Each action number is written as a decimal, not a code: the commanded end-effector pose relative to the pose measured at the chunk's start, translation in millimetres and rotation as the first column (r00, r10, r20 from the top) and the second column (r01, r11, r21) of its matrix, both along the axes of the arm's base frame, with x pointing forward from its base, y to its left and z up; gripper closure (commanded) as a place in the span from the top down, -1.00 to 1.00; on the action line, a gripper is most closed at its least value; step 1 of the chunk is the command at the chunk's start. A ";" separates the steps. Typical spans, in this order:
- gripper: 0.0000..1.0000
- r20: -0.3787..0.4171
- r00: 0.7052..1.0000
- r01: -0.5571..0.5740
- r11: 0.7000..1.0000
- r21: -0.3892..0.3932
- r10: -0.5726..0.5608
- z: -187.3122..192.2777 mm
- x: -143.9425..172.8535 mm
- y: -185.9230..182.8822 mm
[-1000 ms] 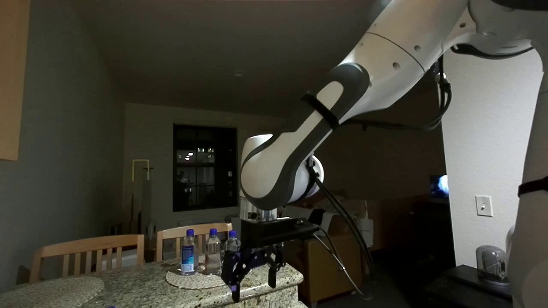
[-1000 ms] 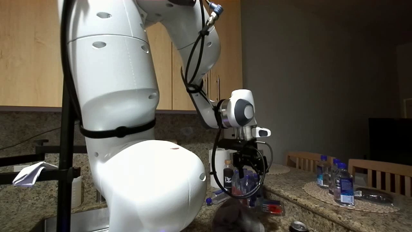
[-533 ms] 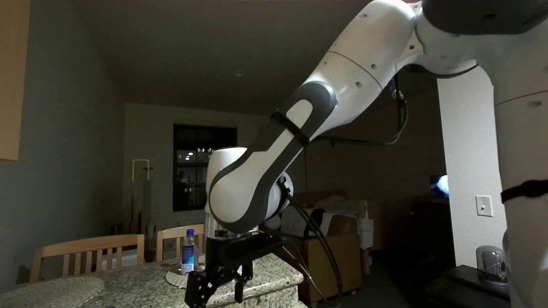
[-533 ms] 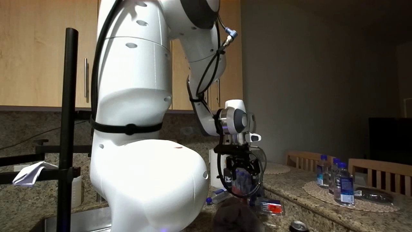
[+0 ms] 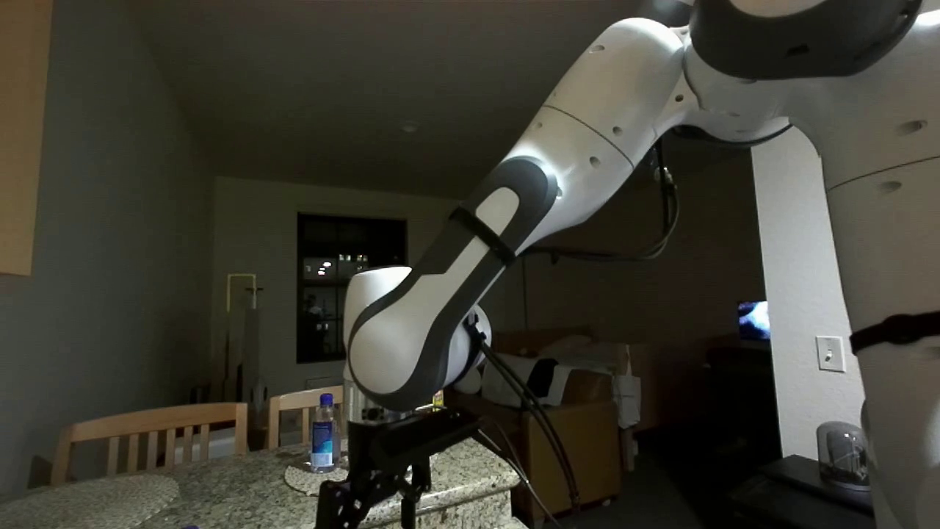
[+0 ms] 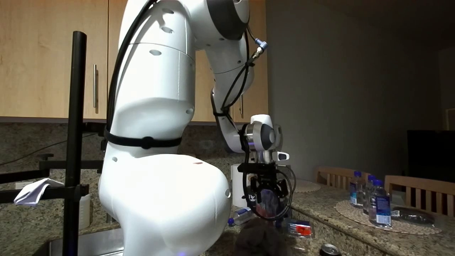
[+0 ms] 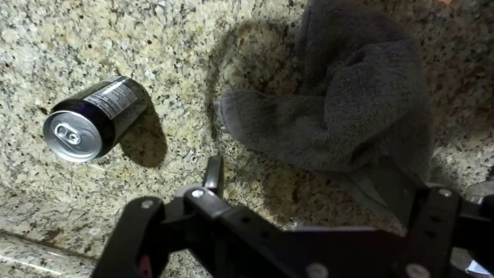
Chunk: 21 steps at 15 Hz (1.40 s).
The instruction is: Put the black towel on the black can
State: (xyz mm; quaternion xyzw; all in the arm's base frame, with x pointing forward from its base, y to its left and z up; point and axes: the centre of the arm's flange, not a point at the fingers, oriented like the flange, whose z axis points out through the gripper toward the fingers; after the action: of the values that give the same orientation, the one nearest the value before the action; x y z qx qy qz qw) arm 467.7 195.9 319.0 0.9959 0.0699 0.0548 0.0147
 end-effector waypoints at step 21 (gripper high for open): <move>1.00 0.023 0.980 -0.197 0.977 0.080 0.196 -129.0 79.7 40.4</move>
State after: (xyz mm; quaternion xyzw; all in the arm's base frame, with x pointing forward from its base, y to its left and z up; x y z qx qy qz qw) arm 530.5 232.2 201.9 0.9882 0.1434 0.0485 -0.0249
